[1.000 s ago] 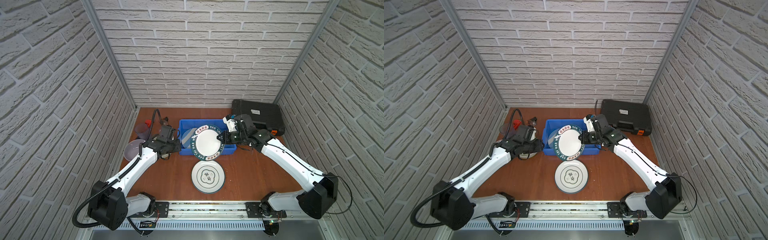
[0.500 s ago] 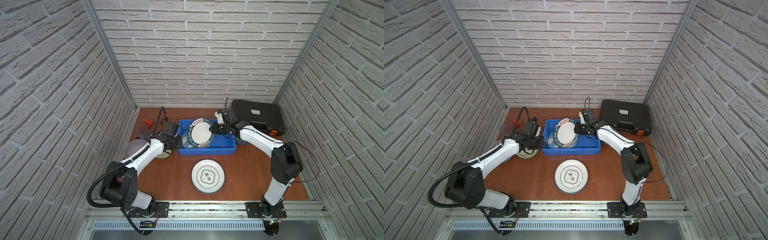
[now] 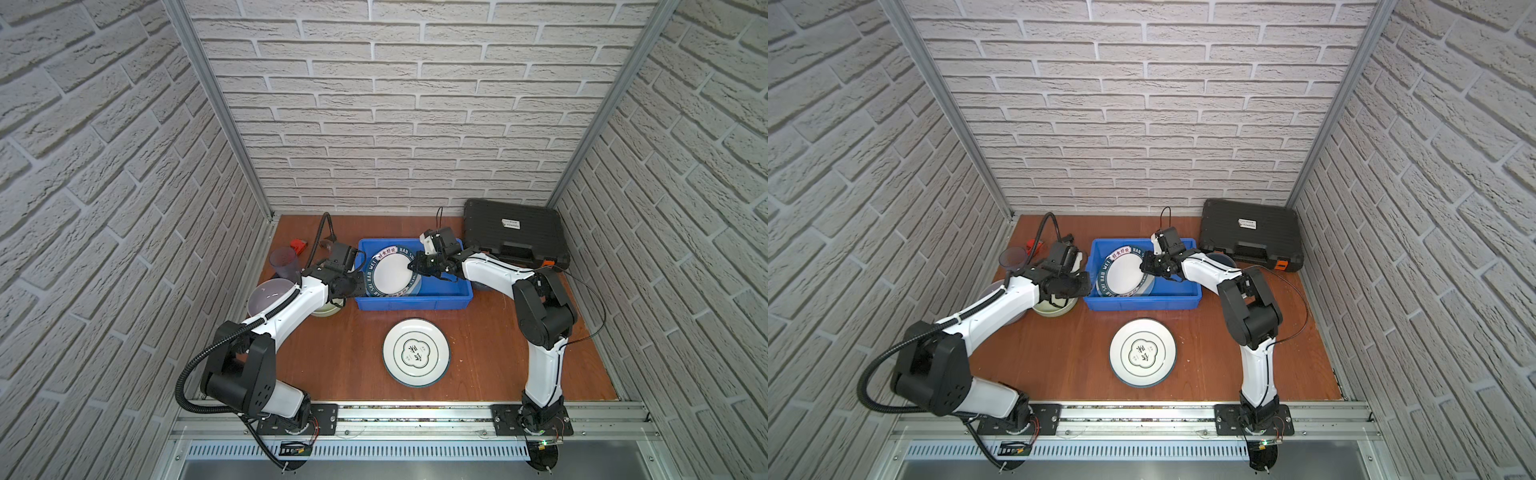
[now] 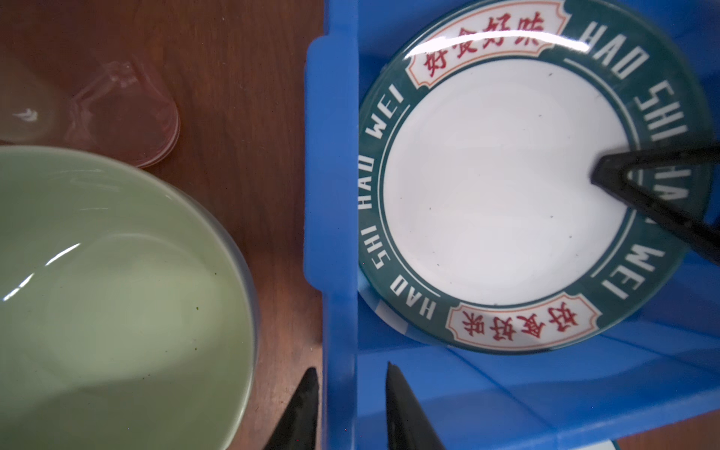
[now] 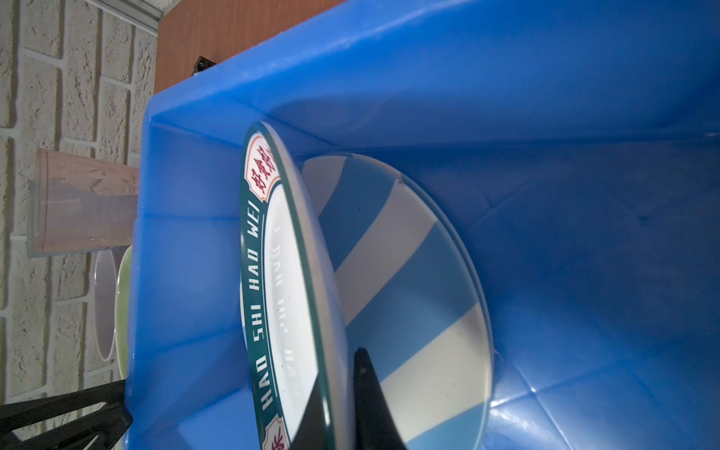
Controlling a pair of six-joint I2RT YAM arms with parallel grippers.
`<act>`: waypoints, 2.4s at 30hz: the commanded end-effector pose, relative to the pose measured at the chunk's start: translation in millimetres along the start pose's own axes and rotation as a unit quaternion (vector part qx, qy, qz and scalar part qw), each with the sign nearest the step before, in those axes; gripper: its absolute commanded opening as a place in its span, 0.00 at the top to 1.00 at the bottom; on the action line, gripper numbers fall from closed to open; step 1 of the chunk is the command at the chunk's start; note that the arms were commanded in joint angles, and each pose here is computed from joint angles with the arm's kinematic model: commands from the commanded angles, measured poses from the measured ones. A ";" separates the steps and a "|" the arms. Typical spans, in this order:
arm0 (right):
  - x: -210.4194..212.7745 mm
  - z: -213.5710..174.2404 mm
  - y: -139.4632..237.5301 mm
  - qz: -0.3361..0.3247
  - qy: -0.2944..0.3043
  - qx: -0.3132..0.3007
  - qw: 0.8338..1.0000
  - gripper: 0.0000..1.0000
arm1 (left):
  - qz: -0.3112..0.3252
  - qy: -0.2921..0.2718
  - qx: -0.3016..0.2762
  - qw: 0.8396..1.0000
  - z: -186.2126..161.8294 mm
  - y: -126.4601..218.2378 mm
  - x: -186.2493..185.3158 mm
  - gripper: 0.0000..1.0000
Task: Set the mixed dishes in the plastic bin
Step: 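Lower the green-rimmed plates into the bin and open both grippers, then move both grippers back to opposite edges of the white teal-rimmed plate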
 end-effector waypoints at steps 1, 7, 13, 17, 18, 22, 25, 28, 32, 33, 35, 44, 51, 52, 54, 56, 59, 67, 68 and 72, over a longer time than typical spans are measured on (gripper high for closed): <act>13.1 3.3 -7.1 0.029 0.006 -0.005 1.000 0.89 | -0.008 -0.004 -0.023 1.000 14.2 4.5 -2.3 0.69; 1.2 -2.4 -11.3 0.005 0.014 0.002 1.000 0.79 | -0.012 -0.003 -0.031 0.999 17.8 8.8 -4.1 0.69; -9.6 -5.3 -5.2 -0.041 0.043 0.006 0.998 0.70 | -0.015 -0.005 -0.029 0.999 18.4 8.9 -5.6 0.69; -11.6 -5.8 0.2 -0.068 0.063 0.006 0.996 0.65 | -0.021 -0.003 -0.029 0.999 17.9 9.1 -6.7 0.68; -12.6 -6.5 0.8 -0.074 0.067 0.007 0.995 0.64 | -0.022 -0.002 -0.030 0.999 17.5 9.6 -7.2 0.68; -9.9 -6.3 4.2 -0.085 0.080 0.007 0.993 0.61 | -0.024 0.000 -0.031 0.999 17.3 10.3 -7.1 0.68; -6.8 -6.6 6.5 -0.086 0.084 0.007 0.993 0.60 | -0.028 0.000 -0.032 0.999 18.3 12.1 -8.5 0.66; -3.7 -6.4 9.3 -0.091 0.092 0.004 0.992 0.58 | -0.031 0.000 -0.035 0.999 19.0 14.9 -9.8 0.64; -2.3 -5.3 14.8 -0.102 0.102 0.001 0.990 0.55 | -0.032 0.000 -0.039 0.999 20.5 19.6 -10.0 0.61; -0.8 -3.7 18.0 -0.105 0.105 -0.004 0.989 0.53 | -0.031 0.000 -0.039 0.999 20.1 20.1 -9.7 0.60; 3.1 -1.9 27.1 -0.110 0.115 -0.012 0.987 0.49 | -0.031 0.000 -0.041 0.999 20.1 22.6 -9.9 0.58; 20.7 3.7 79.9 -0.132 0.163 -0.050 0.977 0.42 | -0.021 -0.007 -0.053 0.998 14.6 45.3 -5.5 0.48; 37.5 -27.0 134.9 -0.070 0.173 -0.033 0.982 0.44 | -0.031 -0.020 -0.065 0.997 -7.6 81.0 -3.7 0.39; 36.9 -34.6 143.2 -0.062 0.174 -0.030 0.982 0.44 | -0.033 -0.018 -0.067 0.997 -13.4 85.2 -2.9 0.38; 32.5 -49.6 155.0 -0.054 0.173 -0.022 0.983 0.46 | -0.040 -0.014 -0.072 0.996 -24.4 93.3 -2.8 0.37; 27.1 -66.3 166.5 -0.046 0.170 -0.011 0.984 0.49 | -0.049 -0.011 -0.074 0.996 -34.8 98.5 -4.2 0.38; 17.7 -91.9 181.9 -0.035 0.163 0.002 0.986 0.53 | -0.062 -0.018 -0.063 0.996 -51.3 101.3 -12.2 0.38; -26.1 -154.8 207.1 -0.024 0.131 0.017 0.991 0.61 | -0.068 -0.077 -0.032 0.994 -92.0 92.3 -55.6 0.45; -32.5 -160.5 207.2 -0.026 0.125 0.020 0.992 0.62 | -0.069 -0.081 -0.029 0.994 -96.5 89.5 -59.6 0.45; -59.0 -180.6 200.6 -0.040 0.105 0.038 0.993 0.65 | -0.070 -0.093 -0.009 0.993 -117.7 67.6 -74.3 0.50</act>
Point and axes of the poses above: each gripper's point midway between its finger pads, its own y axis back along the fingers, its own x axis along the line the jaws close on, z = x × y, the point moved 4 cm from there along y, back along the fingers, and after that the axes turned 10 degrees about -y, right-handed, at the moved point
